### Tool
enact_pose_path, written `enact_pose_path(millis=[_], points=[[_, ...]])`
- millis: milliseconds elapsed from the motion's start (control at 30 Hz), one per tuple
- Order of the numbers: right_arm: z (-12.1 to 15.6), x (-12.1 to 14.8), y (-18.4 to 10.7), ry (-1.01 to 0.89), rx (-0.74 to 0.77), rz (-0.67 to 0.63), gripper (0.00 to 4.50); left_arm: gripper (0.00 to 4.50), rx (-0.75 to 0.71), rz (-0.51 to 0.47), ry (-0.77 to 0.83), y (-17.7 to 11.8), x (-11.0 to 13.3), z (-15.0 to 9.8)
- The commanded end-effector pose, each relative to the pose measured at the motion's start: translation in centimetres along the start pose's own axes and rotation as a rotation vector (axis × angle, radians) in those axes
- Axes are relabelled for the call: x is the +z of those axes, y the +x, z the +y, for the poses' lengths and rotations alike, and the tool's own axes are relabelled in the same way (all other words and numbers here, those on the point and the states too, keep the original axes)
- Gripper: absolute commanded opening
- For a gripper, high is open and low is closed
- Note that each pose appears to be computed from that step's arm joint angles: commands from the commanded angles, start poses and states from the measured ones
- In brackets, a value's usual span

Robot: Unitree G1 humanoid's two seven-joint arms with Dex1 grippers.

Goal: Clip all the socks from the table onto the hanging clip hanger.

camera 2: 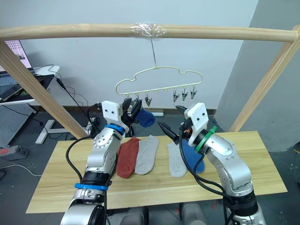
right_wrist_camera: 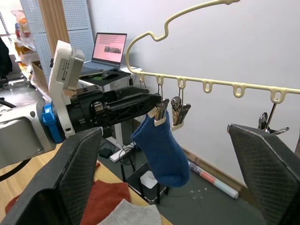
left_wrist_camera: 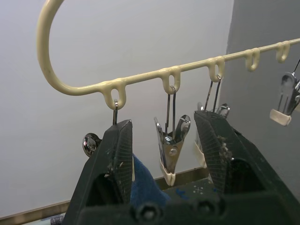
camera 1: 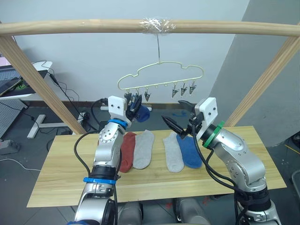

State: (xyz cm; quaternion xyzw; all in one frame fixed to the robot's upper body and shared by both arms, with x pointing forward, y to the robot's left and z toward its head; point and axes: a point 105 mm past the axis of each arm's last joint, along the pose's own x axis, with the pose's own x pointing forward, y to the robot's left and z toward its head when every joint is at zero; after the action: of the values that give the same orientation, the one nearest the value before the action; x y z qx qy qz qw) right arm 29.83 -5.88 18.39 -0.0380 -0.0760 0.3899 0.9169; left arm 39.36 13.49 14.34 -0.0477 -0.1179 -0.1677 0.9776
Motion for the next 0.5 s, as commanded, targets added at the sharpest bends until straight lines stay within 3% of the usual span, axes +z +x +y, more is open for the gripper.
enact_pose_path(millis=[33,500], points=[[0.59,1.81,0.04,-0.043,0.014,-0.057,4.50,2.29,-0.021,-0.050,0.027,0.60,1.13,-0.66],[0.76,1.37,-0.28,-0.030,0.005,-0.036,4.50,2.29,0.020,-0.061,0.070,1.18,1.07,-0.75]])
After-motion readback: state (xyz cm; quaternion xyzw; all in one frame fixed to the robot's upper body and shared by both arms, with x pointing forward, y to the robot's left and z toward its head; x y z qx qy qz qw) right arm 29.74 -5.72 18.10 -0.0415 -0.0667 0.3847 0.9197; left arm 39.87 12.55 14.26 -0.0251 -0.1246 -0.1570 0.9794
